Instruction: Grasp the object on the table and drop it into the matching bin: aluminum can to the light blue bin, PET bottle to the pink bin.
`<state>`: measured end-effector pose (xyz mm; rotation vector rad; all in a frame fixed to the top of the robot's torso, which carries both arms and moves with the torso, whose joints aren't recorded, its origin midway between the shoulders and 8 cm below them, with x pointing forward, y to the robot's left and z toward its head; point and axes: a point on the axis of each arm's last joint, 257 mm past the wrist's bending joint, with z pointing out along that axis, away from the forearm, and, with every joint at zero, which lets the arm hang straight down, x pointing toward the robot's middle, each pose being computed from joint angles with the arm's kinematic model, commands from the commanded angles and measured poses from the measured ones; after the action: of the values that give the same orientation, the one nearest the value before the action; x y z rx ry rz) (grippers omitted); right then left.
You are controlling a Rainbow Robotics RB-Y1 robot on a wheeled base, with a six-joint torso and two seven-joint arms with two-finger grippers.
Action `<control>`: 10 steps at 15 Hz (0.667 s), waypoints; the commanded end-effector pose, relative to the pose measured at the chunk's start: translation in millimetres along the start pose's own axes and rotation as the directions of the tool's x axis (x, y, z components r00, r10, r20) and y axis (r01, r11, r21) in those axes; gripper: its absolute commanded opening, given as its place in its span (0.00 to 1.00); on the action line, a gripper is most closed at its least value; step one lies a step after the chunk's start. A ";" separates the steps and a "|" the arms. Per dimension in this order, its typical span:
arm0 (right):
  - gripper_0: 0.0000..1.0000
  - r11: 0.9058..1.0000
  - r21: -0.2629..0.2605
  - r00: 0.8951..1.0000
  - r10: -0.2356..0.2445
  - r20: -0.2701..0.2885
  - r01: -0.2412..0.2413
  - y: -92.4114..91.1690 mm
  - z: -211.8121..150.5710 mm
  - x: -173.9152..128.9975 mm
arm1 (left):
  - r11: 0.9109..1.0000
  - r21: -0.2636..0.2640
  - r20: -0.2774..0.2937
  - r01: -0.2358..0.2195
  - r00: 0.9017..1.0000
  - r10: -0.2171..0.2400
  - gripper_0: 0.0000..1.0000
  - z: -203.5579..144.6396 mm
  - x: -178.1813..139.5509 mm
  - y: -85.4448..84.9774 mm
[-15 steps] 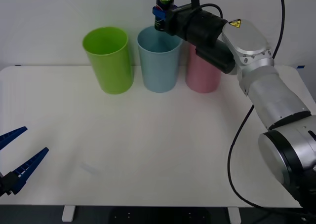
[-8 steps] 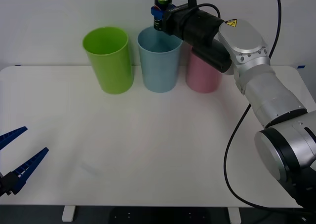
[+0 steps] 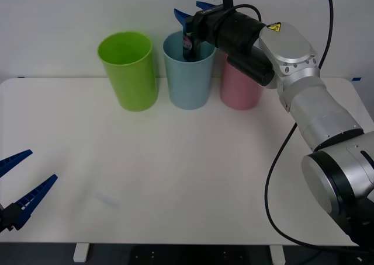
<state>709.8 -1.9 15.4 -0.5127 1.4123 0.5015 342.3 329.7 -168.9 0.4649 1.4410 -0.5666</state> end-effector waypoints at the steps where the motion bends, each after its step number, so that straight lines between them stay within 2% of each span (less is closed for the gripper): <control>1: 1.00 1.000 -0.001 1.000 0.005 -0.001 -0.005 -0.9 -1.3 2.0 | 1.000 0.000 0.000 0.000 1.000 0.000 1.00 0.0 0.0 0.0; 4: 1.00 0.999 -0.022 1.000 0.031 -0.003 -0.031 -1.3 -7.3 8.3 | 1.000 0.000 0.000 0.000 1.000 0.000 1.00 0.0 0.0 0.0; 6: 1.00 0.999 -0.023 0.999 0.038 0.020 -0.037 -0.9 -16.8 10.0 | 1.000 0.000 0.000 0.000 1.000 0.000 1.00 0.0 0.0 0.0; 10: 1.00 0.999 -0.034 0.998 0.025 0.060 -0.023 3.9 -40.6 13.0 | 1.000 0.000 0.000 0.000 1.000 0.000 1.00 0.0 0.0 0.0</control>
<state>680.2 -21.4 0.8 -0.5024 1.3601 0.5564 342.2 329.7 -168.9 0.4649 1.4410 -0.5666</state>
